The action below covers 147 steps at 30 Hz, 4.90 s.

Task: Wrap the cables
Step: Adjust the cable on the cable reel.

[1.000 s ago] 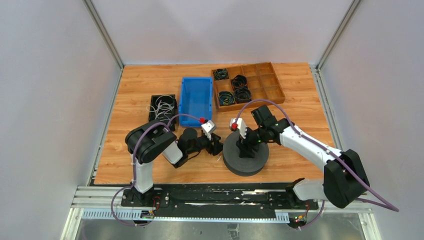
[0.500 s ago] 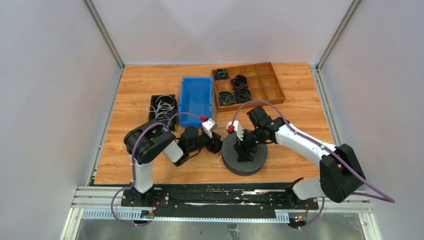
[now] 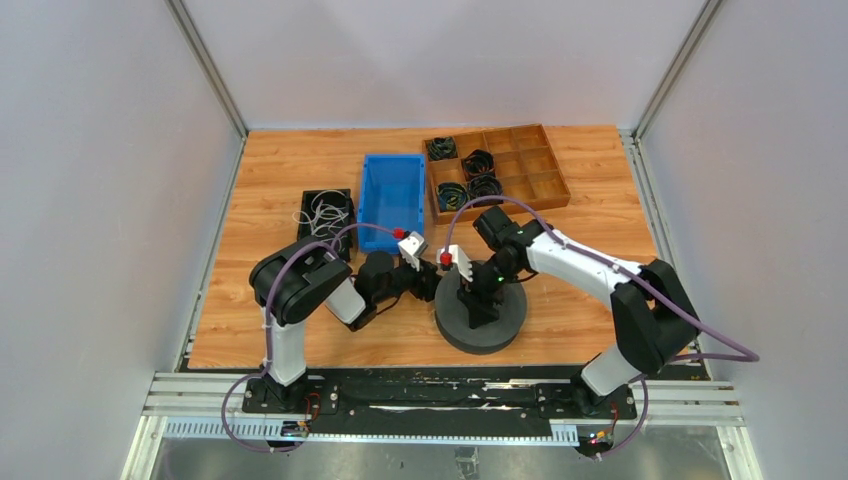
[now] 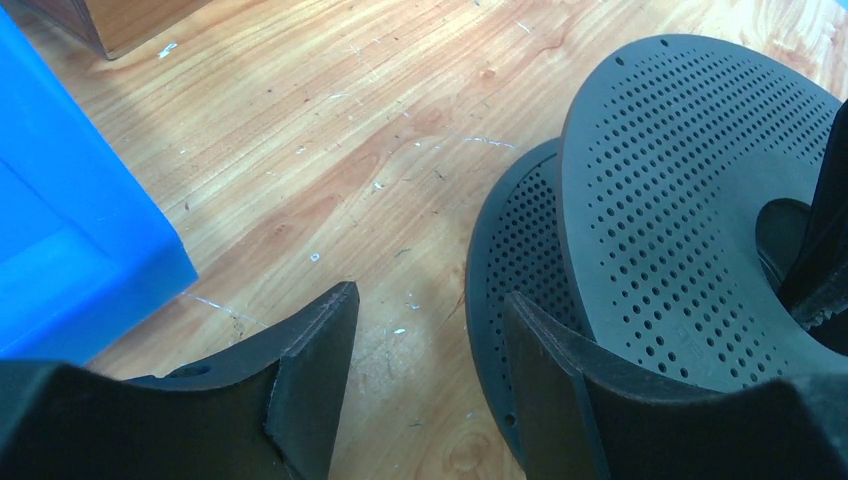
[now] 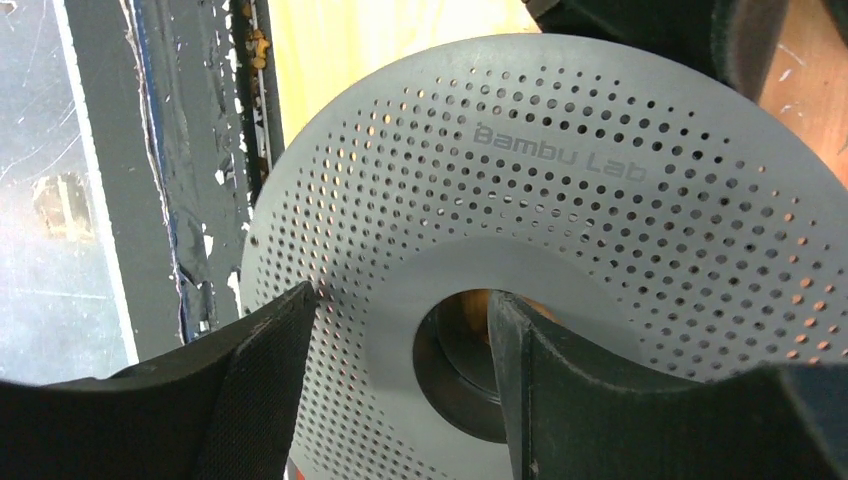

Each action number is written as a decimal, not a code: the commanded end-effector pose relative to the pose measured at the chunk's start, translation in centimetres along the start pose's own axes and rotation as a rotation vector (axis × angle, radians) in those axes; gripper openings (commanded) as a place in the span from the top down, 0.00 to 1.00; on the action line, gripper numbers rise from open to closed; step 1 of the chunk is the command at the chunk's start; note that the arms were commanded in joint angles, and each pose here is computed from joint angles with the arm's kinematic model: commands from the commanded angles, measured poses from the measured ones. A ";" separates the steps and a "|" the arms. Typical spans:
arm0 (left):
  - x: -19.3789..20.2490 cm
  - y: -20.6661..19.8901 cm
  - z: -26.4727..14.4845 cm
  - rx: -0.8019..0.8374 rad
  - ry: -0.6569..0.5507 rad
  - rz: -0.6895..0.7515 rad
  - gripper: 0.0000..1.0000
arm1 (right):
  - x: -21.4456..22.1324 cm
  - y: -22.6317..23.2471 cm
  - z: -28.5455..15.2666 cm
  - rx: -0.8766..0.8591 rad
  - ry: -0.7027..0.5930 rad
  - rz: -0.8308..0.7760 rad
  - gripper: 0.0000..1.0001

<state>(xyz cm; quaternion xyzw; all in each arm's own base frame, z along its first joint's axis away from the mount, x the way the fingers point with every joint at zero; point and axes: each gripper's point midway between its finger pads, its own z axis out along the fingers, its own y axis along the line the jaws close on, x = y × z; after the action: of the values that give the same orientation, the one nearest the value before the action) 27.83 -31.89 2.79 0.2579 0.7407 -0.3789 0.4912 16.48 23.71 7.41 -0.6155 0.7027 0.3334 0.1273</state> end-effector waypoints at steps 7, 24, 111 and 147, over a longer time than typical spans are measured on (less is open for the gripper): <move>1.3 -1.0 0.0 0.050 0.034 -0.013 0.38 | -3.4 -0.4 0.8 -0.073 -0.012 -0.217 0.37; -1.3 4.1 -2.3 -0.068 -0.007 -0.123 0.29 | -5.5 -0.1 -2.9 0.042 -0.085 -0.184 0.33; 1.7 -8.1 -3.9 0.470 -0.049 0.437 0.64 | 3.0 -1.2 -7.1 0.341 0.123 -0.310 0.32; -1.0 -7.7 -3.8 0.351 -0.211 0.872 1.00 | 3.8 -1.5 -6.4 0.352 0.126 -0.266 0.35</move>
<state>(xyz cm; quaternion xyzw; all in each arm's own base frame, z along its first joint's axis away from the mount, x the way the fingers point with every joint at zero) 19.31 -32.57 5.75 0.5661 0.4807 -0.3218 0.5873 18.98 17.03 10.12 -0.7020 0.6550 0.1404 0.2416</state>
